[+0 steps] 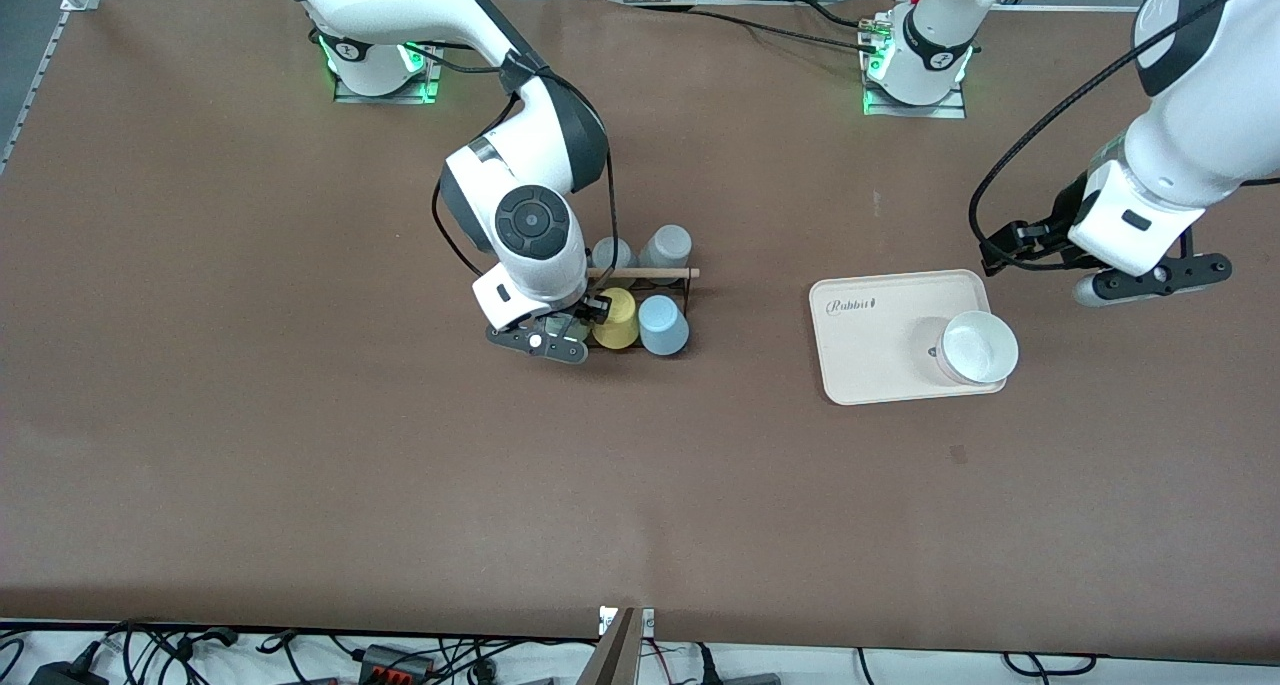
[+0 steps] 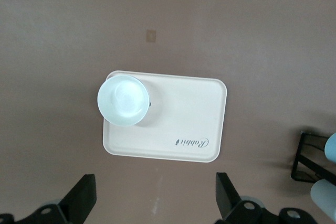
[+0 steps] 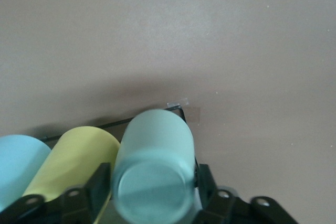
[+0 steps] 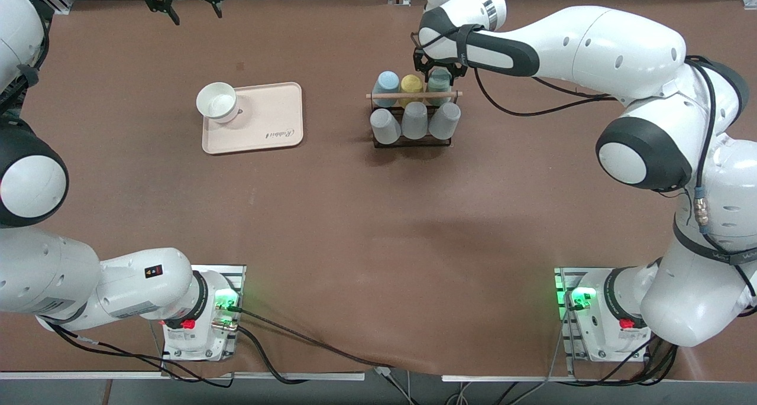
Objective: Hang scattered cups on rack with three cups
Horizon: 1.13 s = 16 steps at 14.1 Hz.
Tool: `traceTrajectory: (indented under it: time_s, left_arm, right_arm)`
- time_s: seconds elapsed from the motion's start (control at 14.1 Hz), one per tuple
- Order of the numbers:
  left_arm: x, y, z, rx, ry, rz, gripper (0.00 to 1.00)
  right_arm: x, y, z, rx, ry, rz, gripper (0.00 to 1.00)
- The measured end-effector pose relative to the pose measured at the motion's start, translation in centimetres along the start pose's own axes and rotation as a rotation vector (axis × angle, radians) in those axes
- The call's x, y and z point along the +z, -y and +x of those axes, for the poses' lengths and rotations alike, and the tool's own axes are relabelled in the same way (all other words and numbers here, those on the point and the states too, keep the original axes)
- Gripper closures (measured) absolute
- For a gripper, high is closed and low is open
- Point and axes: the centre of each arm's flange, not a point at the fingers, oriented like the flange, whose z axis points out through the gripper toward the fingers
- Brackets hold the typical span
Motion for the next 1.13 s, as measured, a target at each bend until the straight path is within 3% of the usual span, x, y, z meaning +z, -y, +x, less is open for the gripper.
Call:
traceTrajectory:
  time_s: [0.14, 0.21, 0.43, 0.78, 1.13]
  left_arm:
    - [-0.3, 0.6, 0.2, -0.007, 0.006, 0.006, 0.0]
    - [-0.2, 0.8, 0.2, -0.005, 0.015, 0.01, 0.0]
    - [-0.2, 1.4, 0.3, 0.003, 0.022, 0.012, 0.0]
    - [-0.3, 1.4, 0.3, 0.005, 0.021, 0.011, 0.0]
    - [-0.6, 1.4, 0.4, 0.008, 0.015, 0.009, 0.0]
  right_arm:
    - [-1.3, -0.5, 0.8, -0.015, -0.019, 0.015, 0.02]
    - [-2.8, -0.9, 1.4, -0.042, -0.036, 0.031, 0.0]
    - [-8.4, -4.5, 3.8, -0.084, -0.057, 0.044, 0.0]
    - [-17.5, -17.9, 11.6, -0.101, -0.075, 0.052, 0.0]
    - [-22.0, -30.5, 14.0, -0.138, -0.076, 0.025, 0.0]
